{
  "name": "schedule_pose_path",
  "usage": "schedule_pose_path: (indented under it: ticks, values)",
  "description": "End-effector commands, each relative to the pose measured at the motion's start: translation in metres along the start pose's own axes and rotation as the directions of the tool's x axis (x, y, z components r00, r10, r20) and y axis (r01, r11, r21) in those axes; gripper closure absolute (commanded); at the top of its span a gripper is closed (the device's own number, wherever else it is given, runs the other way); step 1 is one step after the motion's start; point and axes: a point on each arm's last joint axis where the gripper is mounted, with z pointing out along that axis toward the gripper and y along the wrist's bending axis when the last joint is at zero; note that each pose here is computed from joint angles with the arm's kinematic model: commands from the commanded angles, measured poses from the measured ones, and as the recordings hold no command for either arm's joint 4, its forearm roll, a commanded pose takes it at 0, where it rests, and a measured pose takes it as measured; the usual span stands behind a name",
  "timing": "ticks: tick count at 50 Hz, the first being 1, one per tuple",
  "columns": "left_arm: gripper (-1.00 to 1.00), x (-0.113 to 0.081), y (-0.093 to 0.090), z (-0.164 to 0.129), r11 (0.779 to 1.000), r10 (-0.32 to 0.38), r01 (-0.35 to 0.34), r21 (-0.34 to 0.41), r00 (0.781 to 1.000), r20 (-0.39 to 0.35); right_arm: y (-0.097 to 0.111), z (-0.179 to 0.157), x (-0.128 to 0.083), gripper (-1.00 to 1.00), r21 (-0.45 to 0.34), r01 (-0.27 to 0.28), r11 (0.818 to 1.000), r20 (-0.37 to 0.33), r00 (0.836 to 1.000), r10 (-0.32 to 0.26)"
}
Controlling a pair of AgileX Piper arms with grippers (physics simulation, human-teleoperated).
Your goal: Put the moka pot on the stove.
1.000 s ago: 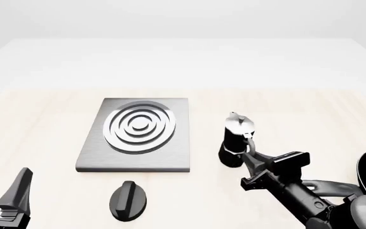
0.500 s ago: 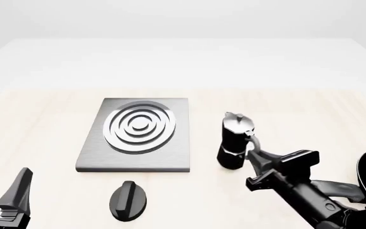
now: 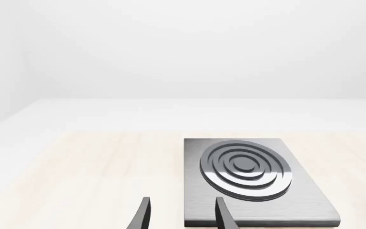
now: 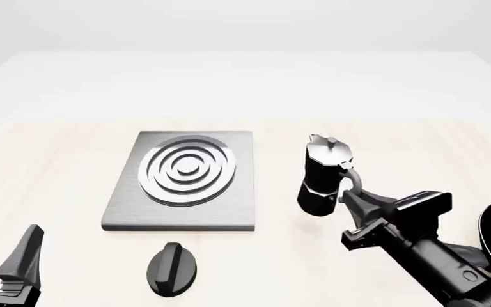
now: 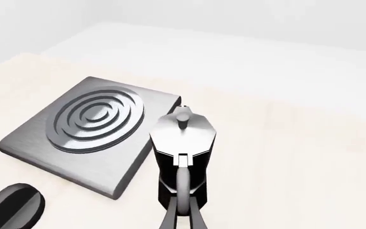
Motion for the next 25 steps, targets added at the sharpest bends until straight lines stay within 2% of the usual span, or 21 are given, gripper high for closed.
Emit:
schedule_pose_path:
  ticks: [1, 25]
  values:
    - [-1.0, 0.0, 0.0, 0.0, 1.0, 0.0, 0.0, 0.0, 1.0, 0.0, 0.001, -0.008, -0.024, 1.0, -0.003, 0.014, 1.0, 0.048, 0.999, -0.014]
    - [-1.0, 0.0, 0.0, 0.0, 1.0, 0.0, 0.0, 0.0, 1.0, 0.0, 0.004, -0.019, -0.072, 1.0, -0.004, 0.059, 0.998, 0.123, 0.991, -0.058]
